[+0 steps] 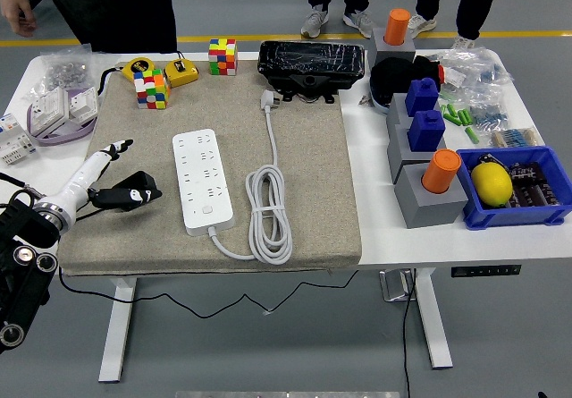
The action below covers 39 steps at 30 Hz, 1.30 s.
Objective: Pick up the plug,place it near the board,insert it into the board,press the button
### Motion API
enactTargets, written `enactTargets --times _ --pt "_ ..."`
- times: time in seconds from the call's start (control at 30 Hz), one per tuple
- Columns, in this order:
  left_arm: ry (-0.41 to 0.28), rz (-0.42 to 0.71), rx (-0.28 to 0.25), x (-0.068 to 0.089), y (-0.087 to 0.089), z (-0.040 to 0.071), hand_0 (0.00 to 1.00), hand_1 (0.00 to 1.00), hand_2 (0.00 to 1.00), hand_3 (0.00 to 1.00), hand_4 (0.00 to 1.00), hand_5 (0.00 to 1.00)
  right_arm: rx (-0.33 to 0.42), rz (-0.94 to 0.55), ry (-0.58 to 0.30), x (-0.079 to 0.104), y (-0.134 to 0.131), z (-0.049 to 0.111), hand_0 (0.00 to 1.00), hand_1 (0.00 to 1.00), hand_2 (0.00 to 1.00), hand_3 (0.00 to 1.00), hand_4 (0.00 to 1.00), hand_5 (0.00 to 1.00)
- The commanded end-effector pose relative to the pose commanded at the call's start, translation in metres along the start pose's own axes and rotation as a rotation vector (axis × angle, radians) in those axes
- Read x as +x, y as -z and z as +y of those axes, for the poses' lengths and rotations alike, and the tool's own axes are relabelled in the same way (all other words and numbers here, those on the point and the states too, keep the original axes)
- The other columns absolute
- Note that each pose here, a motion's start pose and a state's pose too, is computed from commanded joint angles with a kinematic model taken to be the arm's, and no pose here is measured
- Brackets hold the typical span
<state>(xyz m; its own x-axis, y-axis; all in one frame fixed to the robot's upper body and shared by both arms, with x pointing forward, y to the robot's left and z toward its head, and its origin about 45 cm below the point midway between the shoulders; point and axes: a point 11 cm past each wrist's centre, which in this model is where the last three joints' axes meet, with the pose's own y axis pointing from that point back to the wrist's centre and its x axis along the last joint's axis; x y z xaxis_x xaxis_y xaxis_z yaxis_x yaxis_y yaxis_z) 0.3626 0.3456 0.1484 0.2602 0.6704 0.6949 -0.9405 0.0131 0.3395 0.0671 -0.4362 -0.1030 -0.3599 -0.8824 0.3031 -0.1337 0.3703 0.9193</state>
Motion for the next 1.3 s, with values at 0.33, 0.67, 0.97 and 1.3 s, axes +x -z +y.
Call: enactTargets --times 0.33,0.67,0.97,1.3 --pt "-0.024 -0.084 0.016 -0.003 0.004 -0.003 0.998 0.998 0.998 0.998 0.998 0.149 -0.002 -0.002 -0.006 0.003 -0.001 0.000 0.813 0.724 0.715 0.763 0.998 0.998" --pt "-0.015 -0.115 0.033 -0.009 0.009 -0.006 0.998 0.998 0.982 0.972 0.998 0.123 -0.003 -0.004 -0.006 0.003 -0.001 0.000 0.813 0.725 0.715 0.763 0.998 0.998" --pt "-0.031 -0.127 0.036 -0.011 0.011 -0.007 0.809 0.888 0.874 0.869 0.998 0.126 -0.003 -0.003 -0.007 0.003 -0.001 0.000 0.813 0.725 0.715 0.763 0.998 0.998" --pt "-0.063 -0.124 0.028 -0.011 0.007 -0.007 0.610 0.679 0.617 0.553 0.998 0.126 0.000 -0.009 -0.009 0.004 0.000 0.000 0.813 0.725 0.715 0.763 0.998 0.998"
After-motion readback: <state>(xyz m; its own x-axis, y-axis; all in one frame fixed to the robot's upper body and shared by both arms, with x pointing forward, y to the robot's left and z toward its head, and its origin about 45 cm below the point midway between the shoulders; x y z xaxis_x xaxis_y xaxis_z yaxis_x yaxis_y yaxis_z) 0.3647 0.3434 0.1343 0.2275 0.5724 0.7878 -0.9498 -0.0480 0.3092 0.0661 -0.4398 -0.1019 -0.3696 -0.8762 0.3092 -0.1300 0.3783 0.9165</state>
